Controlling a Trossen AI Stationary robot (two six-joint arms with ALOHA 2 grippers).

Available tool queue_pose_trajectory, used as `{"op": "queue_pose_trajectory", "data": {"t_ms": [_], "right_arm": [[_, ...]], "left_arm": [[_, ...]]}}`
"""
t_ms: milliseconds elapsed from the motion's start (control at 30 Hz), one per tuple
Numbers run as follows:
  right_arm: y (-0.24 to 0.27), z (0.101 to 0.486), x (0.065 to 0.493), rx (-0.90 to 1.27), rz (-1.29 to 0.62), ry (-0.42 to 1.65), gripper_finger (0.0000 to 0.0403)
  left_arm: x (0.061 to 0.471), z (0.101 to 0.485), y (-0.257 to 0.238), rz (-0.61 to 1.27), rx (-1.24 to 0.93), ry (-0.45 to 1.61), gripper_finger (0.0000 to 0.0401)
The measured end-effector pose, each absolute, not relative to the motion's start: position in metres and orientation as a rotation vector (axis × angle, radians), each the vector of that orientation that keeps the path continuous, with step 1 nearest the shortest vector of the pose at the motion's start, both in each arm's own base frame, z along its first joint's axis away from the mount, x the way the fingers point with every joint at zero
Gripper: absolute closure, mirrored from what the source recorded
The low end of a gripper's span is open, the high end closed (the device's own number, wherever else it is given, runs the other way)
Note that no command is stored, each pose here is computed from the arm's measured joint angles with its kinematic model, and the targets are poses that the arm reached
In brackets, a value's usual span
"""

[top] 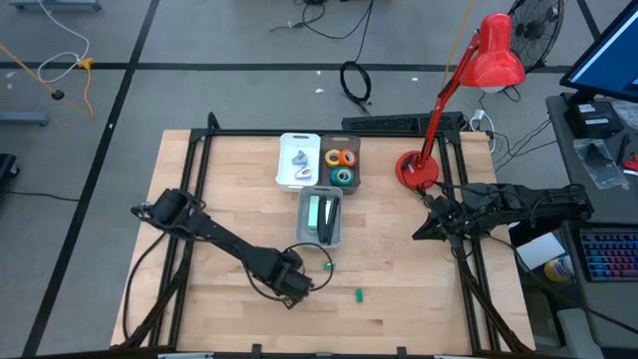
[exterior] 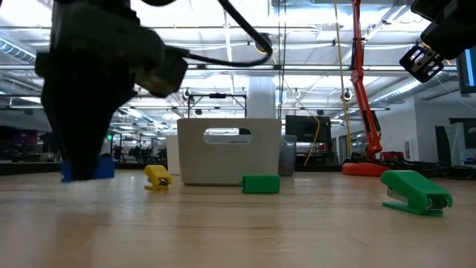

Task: Pick and place Stapler, Stapler remover, tape
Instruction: Put the blue stapler into the gray bin

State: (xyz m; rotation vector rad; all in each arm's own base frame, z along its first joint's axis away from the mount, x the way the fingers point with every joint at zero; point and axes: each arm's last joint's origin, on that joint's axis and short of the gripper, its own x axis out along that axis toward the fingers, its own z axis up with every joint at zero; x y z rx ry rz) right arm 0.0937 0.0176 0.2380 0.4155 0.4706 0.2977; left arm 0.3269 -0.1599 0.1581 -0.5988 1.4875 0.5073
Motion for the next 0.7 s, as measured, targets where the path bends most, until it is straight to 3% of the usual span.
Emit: {"op": "queue_pose_trajectory", "data": {"t_ms": [233,467,700], "right_arm": [[0.018,0.238,0.094,0.416,0.298,0.471,0.0403],[0.018,0.238,0.094,0.416,0.298,0.470,0.0403],[0.018,0.238,0.094,0.416,0.297,0.470,0.0403]], "left_arm": [[0.321,0.192,-0.154,0.487,-0.675,1.413,0.0330],[0.317,0.236,-0.134,0.538,-0.770,1.186,0.0330],[0.328,0.255,-0.106,0.547,-0.792,1.002,0.0330]]}}
